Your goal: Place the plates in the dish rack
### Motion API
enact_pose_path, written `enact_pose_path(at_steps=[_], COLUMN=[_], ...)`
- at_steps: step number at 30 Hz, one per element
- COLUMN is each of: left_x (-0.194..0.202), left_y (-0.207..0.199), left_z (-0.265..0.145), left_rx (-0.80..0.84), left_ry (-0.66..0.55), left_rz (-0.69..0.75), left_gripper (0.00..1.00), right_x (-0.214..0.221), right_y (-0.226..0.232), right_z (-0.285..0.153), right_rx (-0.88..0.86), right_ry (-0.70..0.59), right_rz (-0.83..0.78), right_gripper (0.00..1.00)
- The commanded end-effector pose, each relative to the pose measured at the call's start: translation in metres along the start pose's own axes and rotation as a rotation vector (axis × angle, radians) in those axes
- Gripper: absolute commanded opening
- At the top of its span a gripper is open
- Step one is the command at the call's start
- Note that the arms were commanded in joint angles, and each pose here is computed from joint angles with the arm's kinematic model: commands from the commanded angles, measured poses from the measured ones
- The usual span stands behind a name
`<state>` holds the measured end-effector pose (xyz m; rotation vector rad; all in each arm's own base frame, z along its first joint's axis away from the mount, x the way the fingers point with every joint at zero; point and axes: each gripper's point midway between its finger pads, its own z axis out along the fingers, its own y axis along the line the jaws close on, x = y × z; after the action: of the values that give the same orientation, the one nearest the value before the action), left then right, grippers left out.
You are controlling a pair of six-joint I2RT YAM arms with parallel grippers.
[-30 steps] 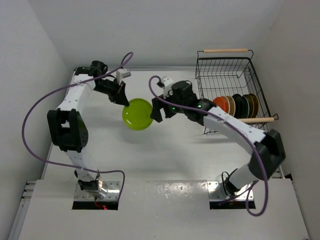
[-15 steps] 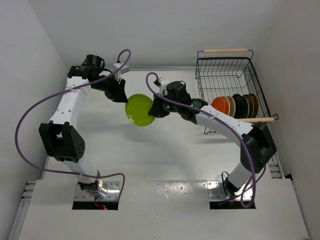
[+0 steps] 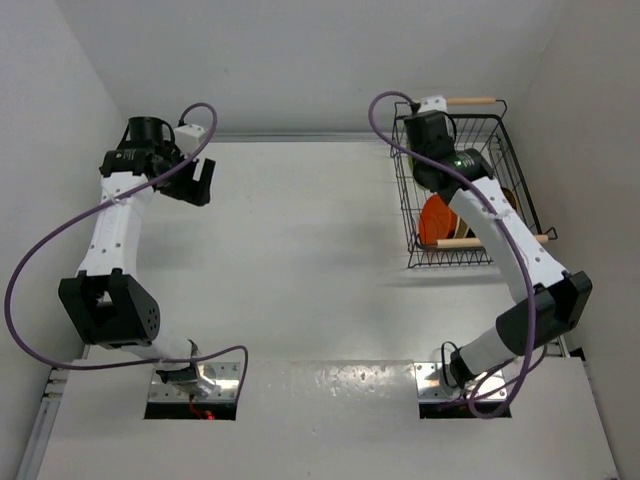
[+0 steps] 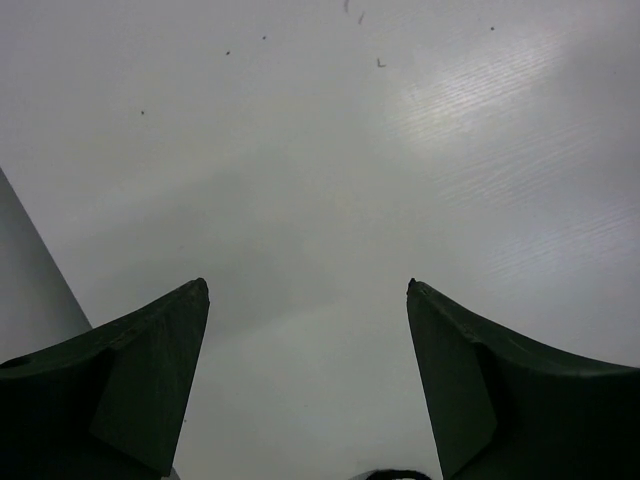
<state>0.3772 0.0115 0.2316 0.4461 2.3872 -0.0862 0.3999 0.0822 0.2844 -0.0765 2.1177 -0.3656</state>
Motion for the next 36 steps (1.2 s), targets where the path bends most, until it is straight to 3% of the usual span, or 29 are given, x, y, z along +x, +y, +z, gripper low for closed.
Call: enact_pose_path(at_steps=[1, 13, 26, 28, 29, 32, 36], left_x=[0.003, 0.026, 0.028, 0.028, 0.028, 0.028, 0.031], left_y=[0.015, 0.021, 0.021, 0.022, 0.022, 0.022, 0.021], left_z=[-0.01, -0.012, -0.014, -0.014, -0.014, -0.014, -0.012], left_rx=[-0.083, -0.097, -0.095, -0.095, -0.095, -0.095, -0.091], left_ry=[-0.026, 0.006, 0.004, 0.004, 0.004, 0.004, 0.012], left_rz=[-0.02, -0.048, -0.055, -0.046, -0.046, -0.046, -0.048], left_gripper=[0.85, 0.86, 0.86, 0.86, 0.86, 0.86, 0.86], right_x=[0.06, 0.151, 0.183, 0.184, 0.185, 0.182, 0.162], right_y=[-0.052, -0.021, -0.004, 0.003, 0.003, 0.006, -0.004], right_z=[0.014, 0.056, 0.08, 0.078, 0.078, 0.077, 0.071], right_rx=[0.199, 0.088, 0.114, 0.099, 0.099, 0.086, 0.099], right_ry=[0.247, 0.427, 0.501, 0.501, 0.506, 0.509, 0.455], right_rz=[-0.129, 0.033, 0.076, 0.083, 0.082, 0.089, 0.099], right_gripper=[0.0, 0.0, 0.0, 0.07, 0.22, 0.39, 0.44])
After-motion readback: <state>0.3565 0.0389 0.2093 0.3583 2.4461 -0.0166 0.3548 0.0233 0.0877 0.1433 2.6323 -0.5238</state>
